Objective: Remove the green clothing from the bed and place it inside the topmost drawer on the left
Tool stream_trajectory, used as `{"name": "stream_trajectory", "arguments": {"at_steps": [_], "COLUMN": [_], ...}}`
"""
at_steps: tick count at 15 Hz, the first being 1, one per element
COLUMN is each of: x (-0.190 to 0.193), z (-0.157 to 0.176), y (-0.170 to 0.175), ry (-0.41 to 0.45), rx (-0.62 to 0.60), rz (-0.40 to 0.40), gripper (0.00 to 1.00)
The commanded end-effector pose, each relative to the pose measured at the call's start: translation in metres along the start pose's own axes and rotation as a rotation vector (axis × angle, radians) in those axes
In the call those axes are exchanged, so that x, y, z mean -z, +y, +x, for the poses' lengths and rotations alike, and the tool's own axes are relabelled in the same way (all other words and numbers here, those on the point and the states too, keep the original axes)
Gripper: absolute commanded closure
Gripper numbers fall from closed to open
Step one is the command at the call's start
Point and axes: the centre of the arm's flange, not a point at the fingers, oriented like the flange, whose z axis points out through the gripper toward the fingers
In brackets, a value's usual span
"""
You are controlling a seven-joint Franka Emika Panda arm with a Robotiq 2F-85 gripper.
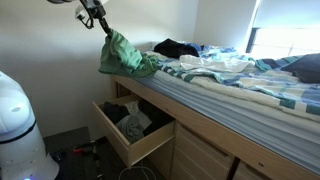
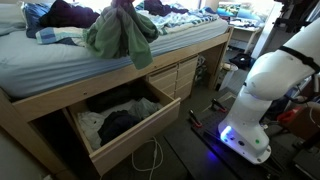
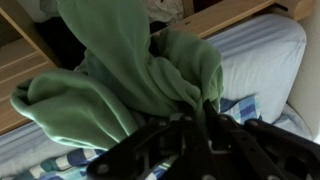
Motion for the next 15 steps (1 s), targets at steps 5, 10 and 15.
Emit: {"name": "stream_trajectory", "arguments": {"at_steps": [5,10,15], "x": [-0.022,-0.08,-0.097], "z": [-0.029,-0.033,-0.024], "y": [0.031,0.069,0.07], "ry": [-0.188,-0.258,-0.211], "rx": [0.102,0.084,0.049], "rz": [-0.042,-0.052,-0.079], "gripper": [0.97,0.97,0.97]}}
